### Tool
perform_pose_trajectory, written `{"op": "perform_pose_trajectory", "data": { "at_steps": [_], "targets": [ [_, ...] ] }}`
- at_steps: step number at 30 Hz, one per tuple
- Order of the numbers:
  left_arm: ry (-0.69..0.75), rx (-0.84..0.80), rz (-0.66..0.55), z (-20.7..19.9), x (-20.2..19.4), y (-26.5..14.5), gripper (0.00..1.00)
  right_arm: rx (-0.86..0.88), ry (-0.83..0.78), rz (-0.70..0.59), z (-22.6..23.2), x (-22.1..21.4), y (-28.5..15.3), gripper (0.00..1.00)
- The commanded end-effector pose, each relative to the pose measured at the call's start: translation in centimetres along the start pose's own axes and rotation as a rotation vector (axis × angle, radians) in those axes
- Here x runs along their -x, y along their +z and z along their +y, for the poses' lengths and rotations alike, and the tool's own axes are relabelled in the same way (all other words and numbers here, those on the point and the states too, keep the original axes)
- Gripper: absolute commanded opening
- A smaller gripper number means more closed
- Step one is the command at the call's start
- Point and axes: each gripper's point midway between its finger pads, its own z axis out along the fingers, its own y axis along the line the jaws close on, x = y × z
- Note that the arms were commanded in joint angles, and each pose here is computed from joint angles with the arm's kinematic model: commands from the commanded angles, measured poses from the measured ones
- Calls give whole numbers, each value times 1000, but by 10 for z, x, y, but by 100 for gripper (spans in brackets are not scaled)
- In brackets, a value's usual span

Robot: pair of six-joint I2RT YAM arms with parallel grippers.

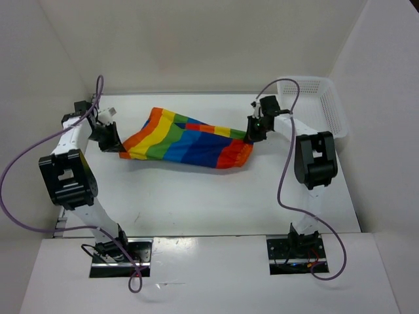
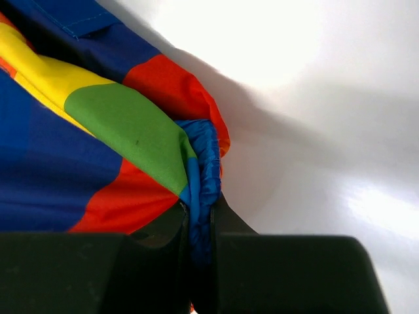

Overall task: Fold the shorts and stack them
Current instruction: Fold the shorts

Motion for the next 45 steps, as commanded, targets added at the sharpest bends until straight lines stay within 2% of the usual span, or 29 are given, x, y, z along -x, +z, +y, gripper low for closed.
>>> {"op": "perform_pose_trajectory", "data": {
  "at_steps": [1, 2, 4, 5, 6, 8, 9, 11, 12, 13, 14, 15, 16, 17, 18, 19, 20, 21, 23, 26, 28, 30, 31, 37, 38, 41, 42, 45],
  "targets": [
    [-17, -16, 86, -13, -40, -12, 6, -135, -14, -30, -53, -4, -49, 0],
    [-12, -22, 112, -17, -48, -7, 9, -140, -36, 23, -58, -26, -48, 0],
    [19, -36, 159, -31, -63, -1, 14, -153, -64, 50, -62, -38, -50, 0],
    [21, -39, 180, -34, -69, 0, 22, -152, -64, 49, -61, -40, -52, 0],
    [11, -53, 197, -35, -73, 4, 25, -152, -64, 49, -61, -40, -52, 1],
    [16, -91, 231, -47, -80, 6, 37, -140, -83, 23, -57, -28, -56, 12],
    [-1, -92, 267, -46, -89, 7, 46, -139, -102, 9, -56, -22, -58, 18],
    [10, -106, 300, -55, -94, 8, 53, -147, -118, -7, -58, -10, -55, 34],
    [20, -94, 284, -54, -88, 7, 54, -146, -132, -16, -57, -5, -57, 40],
    [48, -94, 223, -58, -66, 0, 56, -147, -129, -8, -58, -6, -56, 48],
    [70, -95, 177, -62, -49, -7, 58, -146, -146, -18, -57, -1, -57, 60],
    [97, -107, 117, -67, -28, -11, 62, -147, -155, -7, -58, -3, -58, 63],
    [157, -130, 28, -85, 8, -22, 70, -147, -153, 2, -58, -5, -58, 71],
    [188, -149, -11, -95, 25, -24, 74, -147, -175, 3, -59, -5, -58, 74],
    [206, -157, -5, -99, 37, -10, 78, -140, -200, -1, -52, -4, -59, 75],
    [273, -132, -57, -116, 62, -11, 79, -134, -220, 14, -47, -8, -58, 79],
    [290, -130, -59, -121, 71, -3, 79, -154, -232, 5, -50, -6, -61, 81],
    [299, -139, -10, -125, 71, 24, 79, -146, -265, -7, -43, -1, -60, 81],
    [314, -147, 6, -129, 83, 51, 82, -162, -276, -14, -41, 1, -63, 86],
    [344, -139, 13, -136, 90, 78, 83, -162, -293, -31, -40, 7, -64, 95],
    [361, -146, -1, -141, 102, 94, 88, -176, -298, -16, -45, 6, -57, 95],
    [381, -155, 3, -149, 105, 111, 88, -202, -331, -43, -43, 17, -54, 96],
    [397, -160, -38, -154, 119, 106, 89, -212, -332, -47, -44, 21, -53, 96],
    [440, -163, -29, -175, 115, 122, 86, -278, -506, -209, -2, 85, -62, 96],
    [435, -170, -13, -174, 111, 125, 77, -264, -537, -230, 12, 90, -61, 96],
    [431, -227, 4, -182, 105, 123, 60, -180, -657, -223, 51, 85, -48, 96],
    [432, -256, 6, -187, 105, 123, 50, -161, -681, -220, 61, 82, -46, 96],
    [430, -275, 13, -190, 103, 124, 32, -84, -746, -173, 88, 67, -23, 89]
  ]
}}
